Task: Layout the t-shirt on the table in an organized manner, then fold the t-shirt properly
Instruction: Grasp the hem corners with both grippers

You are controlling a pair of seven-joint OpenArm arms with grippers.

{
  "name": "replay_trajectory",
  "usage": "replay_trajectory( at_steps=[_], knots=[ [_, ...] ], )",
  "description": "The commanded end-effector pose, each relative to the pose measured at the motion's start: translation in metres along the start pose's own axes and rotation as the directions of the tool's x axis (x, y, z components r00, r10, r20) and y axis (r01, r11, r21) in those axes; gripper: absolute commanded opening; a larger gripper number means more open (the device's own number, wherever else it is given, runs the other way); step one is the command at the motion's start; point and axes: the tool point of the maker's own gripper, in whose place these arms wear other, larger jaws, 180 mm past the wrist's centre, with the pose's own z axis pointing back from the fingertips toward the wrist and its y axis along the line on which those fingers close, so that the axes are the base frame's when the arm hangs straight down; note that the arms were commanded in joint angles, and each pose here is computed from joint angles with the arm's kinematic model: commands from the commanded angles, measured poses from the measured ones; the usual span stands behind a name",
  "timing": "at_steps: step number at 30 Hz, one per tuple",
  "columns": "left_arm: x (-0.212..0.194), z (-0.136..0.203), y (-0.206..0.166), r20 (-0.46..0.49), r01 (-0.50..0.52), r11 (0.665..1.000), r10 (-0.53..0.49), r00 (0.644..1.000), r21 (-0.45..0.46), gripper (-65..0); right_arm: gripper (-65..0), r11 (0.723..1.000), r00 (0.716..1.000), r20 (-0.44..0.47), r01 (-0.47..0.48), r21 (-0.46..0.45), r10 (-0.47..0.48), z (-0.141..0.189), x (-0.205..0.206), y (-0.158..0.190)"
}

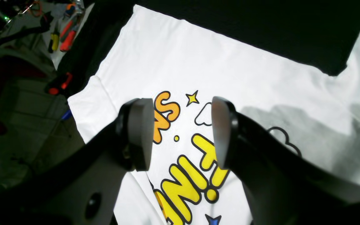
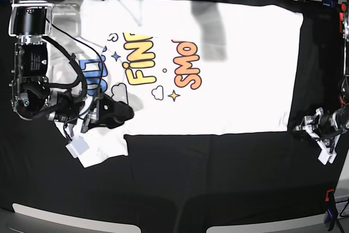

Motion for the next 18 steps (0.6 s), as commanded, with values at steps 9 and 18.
replay_trajectory(
  at_steps=[9, 18],
  knots=[
    [0.002, -0.015, -0.013, 0.04, -0.092, 0.994, 0.094, 0.995, -0.051, -43.5, -36.0, 0.993, 0.998, 0.009, -0.055, -0.106, 0.056, 0.008, 0.013, -0.018],
    [-0.022, -0.031, -0.041, -0.061, -0.112, 0.985, 0.105, 0.993, -0.129, -43.5, -36.0, 0.993, 0.998, 0.011, -0.054, -0.106, 0.056, 0.009, 0.013, -0.018]
  ],
)
